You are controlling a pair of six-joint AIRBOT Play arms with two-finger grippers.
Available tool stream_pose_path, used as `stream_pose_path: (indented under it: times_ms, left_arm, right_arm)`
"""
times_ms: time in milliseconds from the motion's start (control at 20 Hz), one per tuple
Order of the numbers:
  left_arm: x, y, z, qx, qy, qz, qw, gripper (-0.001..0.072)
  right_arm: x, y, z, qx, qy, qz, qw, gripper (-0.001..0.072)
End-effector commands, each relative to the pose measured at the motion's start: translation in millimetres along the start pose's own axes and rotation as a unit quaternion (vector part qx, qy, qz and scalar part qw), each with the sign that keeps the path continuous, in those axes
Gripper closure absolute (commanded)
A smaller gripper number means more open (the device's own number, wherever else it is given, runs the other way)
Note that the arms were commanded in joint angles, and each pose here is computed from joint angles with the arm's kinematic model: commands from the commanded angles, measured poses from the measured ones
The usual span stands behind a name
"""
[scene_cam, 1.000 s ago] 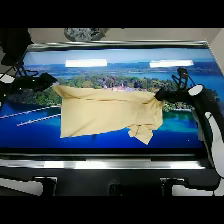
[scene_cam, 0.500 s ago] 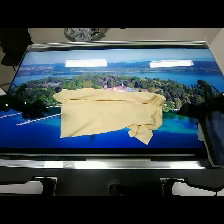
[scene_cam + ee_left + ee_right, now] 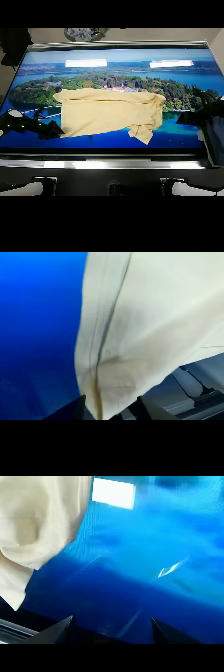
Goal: Fold the shirts.
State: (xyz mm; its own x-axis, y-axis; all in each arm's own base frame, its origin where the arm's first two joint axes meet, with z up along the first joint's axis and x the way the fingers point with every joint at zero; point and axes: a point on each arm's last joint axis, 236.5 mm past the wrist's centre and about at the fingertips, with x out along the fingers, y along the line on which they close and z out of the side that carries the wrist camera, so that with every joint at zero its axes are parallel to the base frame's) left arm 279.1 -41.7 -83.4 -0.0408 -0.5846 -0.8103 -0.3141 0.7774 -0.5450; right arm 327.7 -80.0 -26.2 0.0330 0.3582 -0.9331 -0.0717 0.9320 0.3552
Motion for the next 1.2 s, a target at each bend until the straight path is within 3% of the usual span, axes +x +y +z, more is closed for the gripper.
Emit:
stream_pose_path:
  times_ms: [0, 300, 450, 750, 1050, 1150]
  left_arm:
    - [9.6, 2.6, 7.6, -0.005, -0.025, 0.002, 1.0, 0.0309]
    - [29.3, 13.1, -7.2, -0.03, 0.007, 0.003, 1.0, 0.0317]
    - [29.2, 15.1, 1.1, -0.033, -0.012, 0.008, 0.999, 0.0681]
    - [24.5, 12.3, 3.7, -0.027, -0.02, 0.008, 0.999, 0.0683]
    - [12.1, 4.3, 5.7, 0.003, -0.042, 0.009, 0.999, 0.0683]
    - [10.3, 3.2, 6.1, 0.006, -0.045, 0.01, 0.999, 0.0683]
  right_arm:
    - [0.4, 0.2, -3.1, -0.012, 0.006, 0.001, 1.0, 0.0161]
    - [0.4, 0.5, -3.5, -0.012, 0.007, 0.002, 1.0, 0.0162]
    - [1.0, 2.7, -6.9, -0.011, 0.013, 0.007, 1.0, 0.0163]
    - [53.3, 29.1, -6.5, -0.039, 0.033, 0.02, 0.999, 0.0156]
    - [95.6, 46.4, 33.0, 0.002, -0.023, 0.078, 0.997, 0.0161]
    - [100.2, 43.8, 45.5, 0.018, -0.045, 0.08, 0.996, 0.0242]
